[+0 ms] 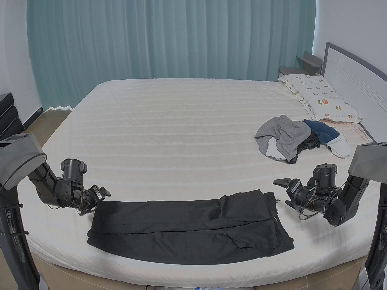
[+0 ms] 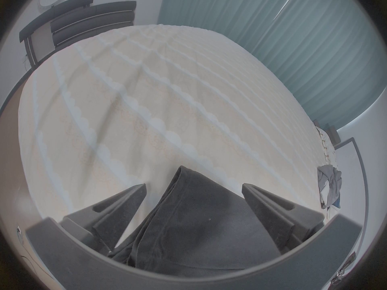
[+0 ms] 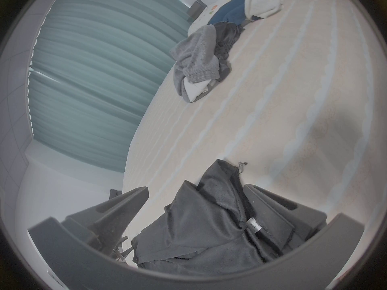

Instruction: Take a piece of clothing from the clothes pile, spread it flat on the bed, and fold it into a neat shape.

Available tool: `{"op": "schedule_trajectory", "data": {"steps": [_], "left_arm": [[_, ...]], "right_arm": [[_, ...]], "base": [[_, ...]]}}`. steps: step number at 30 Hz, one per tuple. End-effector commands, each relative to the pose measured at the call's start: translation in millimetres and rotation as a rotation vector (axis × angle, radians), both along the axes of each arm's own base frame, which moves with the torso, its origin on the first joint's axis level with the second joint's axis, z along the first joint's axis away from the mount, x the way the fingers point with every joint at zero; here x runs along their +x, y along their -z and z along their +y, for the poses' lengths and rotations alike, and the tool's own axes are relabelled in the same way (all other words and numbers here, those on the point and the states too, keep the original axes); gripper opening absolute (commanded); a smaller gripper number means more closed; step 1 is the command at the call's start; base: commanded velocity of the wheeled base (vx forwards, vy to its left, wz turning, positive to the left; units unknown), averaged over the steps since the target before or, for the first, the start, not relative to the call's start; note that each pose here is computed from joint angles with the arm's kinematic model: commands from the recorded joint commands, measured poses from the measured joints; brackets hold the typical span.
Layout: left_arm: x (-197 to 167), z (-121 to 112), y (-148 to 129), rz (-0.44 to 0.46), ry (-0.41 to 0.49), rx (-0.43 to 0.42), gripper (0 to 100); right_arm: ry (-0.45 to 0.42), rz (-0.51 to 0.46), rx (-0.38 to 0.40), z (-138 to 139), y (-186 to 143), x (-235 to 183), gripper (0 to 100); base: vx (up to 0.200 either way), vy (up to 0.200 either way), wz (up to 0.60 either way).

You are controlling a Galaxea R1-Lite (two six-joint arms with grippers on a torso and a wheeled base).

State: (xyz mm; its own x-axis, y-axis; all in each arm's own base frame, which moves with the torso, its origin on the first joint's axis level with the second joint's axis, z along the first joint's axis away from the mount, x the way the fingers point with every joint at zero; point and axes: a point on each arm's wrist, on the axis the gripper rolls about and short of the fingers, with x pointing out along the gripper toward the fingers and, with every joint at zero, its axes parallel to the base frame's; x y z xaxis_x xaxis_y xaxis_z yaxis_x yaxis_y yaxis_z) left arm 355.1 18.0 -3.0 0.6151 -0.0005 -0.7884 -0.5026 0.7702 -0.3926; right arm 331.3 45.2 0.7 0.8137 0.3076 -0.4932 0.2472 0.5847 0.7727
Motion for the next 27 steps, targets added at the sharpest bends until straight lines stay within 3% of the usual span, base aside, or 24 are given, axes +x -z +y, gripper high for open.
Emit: {"op": "schedule_trajectory", "data": {"steps": [1, 7, 12, 20, 27], "left_arm": [[7, 0, 13, 0.018, -0.003, -0.002, 0], [10, 3, 15, 0.013, -0.025, -0.001, 0], [19, 9, 4, -0.039, -0.125, -0.065, 0], [22, 12, 3, -0.047, -0.142, -0.072, 0], [18, 12, 9, -0.024, -0.139, -0.080, 0]], "right_arm": [[0.017, 0.047, 0.014, -7, 14, -1, 100], [0.019, 0.057, 0.031, -7, 14, -3, 100], [0.017, 0.054, 0.031, -6, 14, -2, 100], [-0.013, -0.005, 0.029, 2, 10, -6, 100], [-0.140, -0.047, -0.061, 26, 11, -14, 100]], "base": [[0.000, 0.000, 0.00], [0.000, 0.000, 0.00], [0.000, 0.000, 0.00], [0.000, 0.000, 0.00], [0.000, 0.000, 0.00]]}}
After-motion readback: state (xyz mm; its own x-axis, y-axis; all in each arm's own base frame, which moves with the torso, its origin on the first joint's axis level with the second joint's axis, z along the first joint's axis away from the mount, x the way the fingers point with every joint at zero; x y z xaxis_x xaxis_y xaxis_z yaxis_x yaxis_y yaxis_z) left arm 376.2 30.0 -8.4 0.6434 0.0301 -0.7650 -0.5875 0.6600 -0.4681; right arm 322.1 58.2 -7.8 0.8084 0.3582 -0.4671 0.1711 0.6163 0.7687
